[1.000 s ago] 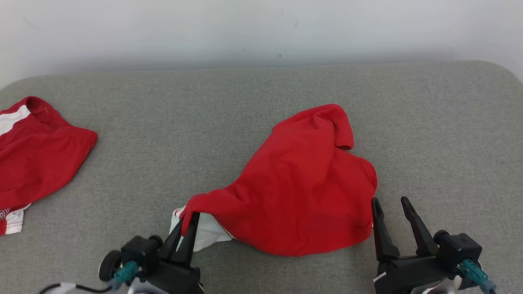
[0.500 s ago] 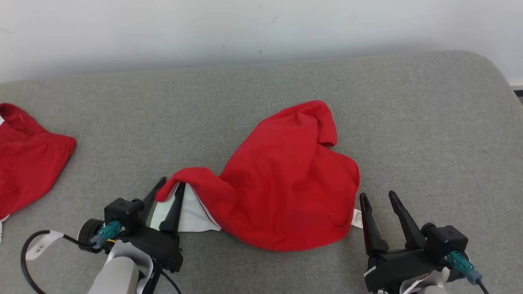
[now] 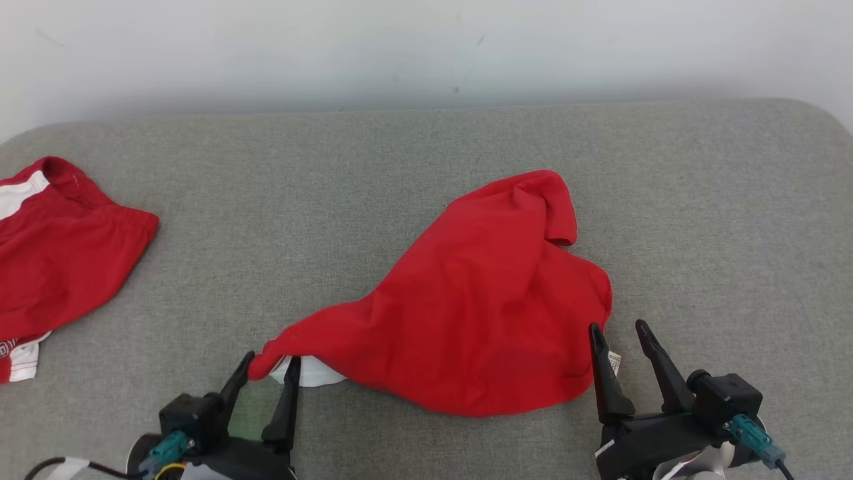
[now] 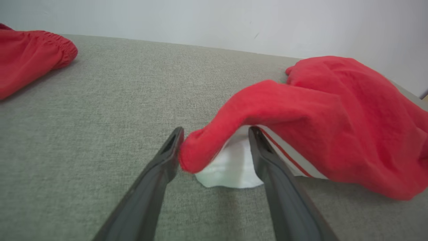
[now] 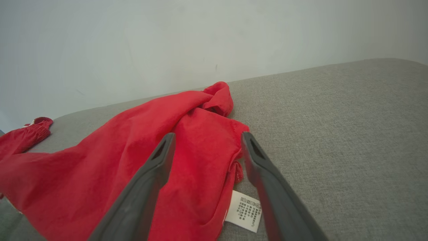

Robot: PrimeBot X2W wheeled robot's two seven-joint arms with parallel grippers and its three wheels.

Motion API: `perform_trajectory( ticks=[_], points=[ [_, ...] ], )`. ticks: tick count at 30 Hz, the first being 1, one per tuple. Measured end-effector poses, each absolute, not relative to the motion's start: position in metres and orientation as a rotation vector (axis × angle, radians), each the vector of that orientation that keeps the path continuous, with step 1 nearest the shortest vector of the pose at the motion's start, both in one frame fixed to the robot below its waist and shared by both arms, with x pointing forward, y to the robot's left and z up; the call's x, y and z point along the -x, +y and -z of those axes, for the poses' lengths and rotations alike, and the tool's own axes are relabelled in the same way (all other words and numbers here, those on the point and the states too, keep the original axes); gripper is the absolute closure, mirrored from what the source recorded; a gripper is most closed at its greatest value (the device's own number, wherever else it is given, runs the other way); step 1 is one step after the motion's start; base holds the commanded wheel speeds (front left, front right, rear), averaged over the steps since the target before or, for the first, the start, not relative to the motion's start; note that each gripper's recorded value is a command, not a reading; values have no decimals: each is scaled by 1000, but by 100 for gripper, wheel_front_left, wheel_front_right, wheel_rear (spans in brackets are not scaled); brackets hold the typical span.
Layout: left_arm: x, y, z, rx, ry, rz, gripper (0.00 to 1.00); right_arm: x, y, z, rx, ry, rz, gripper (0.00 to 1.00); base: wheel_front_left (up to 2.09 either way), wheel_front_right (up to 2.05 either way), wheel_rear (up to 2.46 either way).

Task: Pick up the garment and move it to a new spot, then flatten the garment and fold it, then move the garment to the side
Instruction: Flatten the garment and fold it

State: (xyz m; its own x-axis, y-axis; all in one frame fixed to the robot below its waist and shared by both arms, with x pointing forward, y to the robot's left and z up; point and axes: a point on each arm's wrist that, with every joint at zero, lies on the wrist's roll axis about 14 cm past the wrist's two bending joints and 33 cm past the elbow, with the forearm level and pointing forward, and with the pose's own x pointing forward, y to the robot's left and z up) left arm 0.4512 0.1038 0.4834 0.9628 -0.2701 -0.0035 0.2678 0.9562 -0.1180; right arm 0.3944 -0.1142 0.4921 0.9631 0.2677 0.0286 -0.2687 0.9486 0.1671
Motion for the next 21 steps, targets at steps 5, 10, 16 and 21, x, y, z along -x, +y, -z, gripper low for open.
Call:
perform_trajectory(
  ticks=[5,10,16,21],
  points=[
    [-441,111,-468,143,60,236,0,-394,-114,-490,-171,1,-275,0,0,0,0],
    [-438,113,-458,153,88,223,0,-394,-116,-488,-169,8,-268,0,0,0,0],
    [-440,107,-449,160,116,235,0,-394,-120,-486,-166,13,-260,0,0,0,0],
    [-442,99,-440,162,148,255,100,-393,-127,-485,-164,17,-240,0,0,0,0]
  ],
)
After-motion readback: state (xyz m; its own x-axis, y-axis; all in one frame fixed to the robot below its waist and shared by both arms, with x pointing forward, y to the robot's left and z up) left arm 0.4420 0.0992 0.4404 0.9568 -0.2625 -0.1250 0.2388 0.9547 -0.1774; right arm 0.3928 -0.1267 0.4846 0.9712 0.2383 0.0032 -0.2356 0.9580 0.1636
